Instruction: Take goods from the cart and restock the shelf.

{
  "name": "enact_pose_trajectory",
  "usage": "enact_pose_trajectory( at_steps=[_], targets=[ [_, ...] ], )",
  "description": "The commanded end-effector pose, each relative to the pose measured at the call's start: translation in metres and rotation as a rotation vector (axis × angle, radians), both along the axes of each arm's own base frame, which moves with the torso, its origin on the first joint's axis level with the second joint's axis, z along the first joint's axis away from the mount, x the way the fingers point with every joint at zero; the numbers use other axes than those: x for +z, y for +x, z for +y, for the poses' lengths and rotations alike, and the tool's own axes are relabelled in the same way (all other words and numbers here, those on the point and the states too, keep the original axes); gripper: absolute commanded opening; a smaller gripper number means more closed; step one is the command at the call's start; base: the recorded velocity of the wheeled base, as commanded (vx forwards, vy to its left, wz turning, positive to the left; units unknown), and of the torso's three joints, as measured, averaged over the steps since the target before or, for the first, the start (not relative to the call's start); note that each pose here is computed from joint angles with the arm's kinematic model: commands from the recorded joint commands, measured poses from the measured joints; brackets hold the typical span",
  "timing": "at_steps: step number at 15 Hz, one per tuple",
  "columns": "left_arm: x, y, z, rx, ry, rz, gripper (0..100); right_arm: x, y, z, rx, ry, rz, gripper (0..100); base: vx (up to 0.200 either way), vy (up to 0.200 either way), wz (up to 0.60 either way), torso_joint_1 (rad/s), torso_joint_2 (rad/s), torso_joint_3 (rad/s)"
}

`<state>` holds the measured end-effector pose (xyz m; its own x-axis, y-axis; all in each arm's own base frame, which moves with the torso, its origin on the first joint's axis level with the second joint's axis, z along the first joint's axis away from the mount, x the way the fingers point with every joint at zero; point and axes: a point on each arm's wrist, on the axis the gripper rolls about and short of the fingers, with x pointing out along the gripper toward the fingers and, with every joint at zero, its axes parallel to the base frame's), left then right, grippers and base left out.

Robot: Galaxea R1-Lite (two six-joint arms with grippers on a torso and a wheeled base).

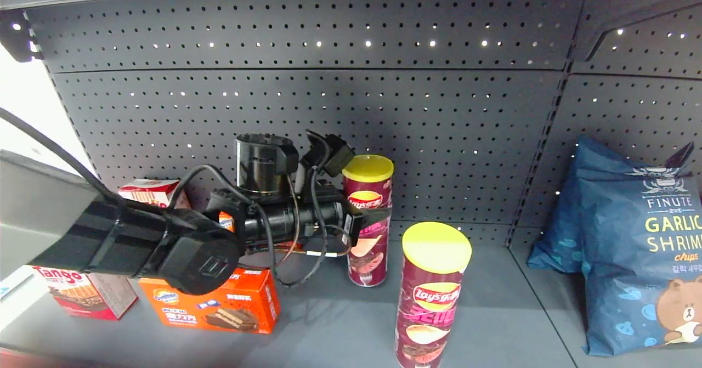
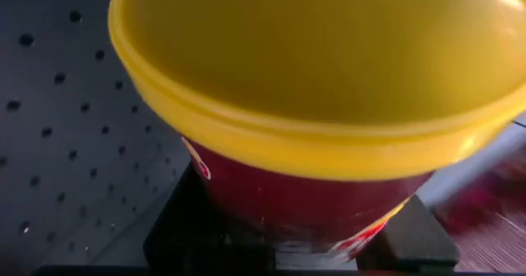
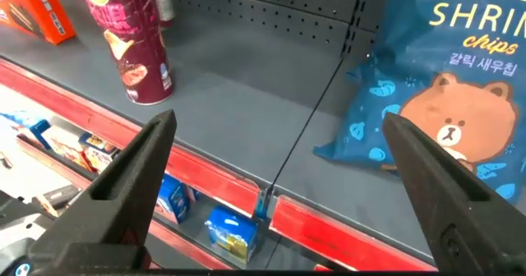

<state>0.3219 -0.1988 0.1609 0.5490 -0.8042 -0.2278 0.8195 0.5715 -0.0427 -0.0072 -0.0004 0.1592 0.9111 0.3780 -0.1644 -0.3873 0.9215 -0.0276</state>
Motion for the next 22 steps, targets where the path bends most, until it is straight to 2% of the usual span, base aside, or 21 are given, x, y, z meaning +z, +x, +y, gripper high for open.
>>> enact_pose_trajectory(
  at_steps=[1, 4, 9, 22],
  targets=[
    [-0.014, 0.018, -0.016, -0.011, 0.004, 0.008, 0, 0.001, 0.0, 0.0, 0.001, 0.002, -0.004, 100, 0.0, 0.0, 0.0, 0.0, 0.0, 0.0],
    [-0.016, 0.031, -0.028, -0.019, -0.007, -0.008, 0, 0.0, -0.003, -0.001, -0.003, 0.006, -0.014, 100, 0.0, 0.0, 0.0, 0.0, 0.0, 0.0],
    [-0.028, 0.039, -0.044, -0.037, -0.004, -0.003, 0, -0.001, -0.004, -0.001, -0.002, 0.013, -0.016, 100, 0.0, 0.0, 0.0, 0.0, 0.0, 0.0],
    [-0.043, 0.067, -0.056, -0.021, -0.014, -0.024, 0, -0.005, -0.005, -0.002, -0.005, 0.026, -0.006, 100, 0.0, 0.0, 0.0, 0.0, 0.0, 0.0]
  ],
)
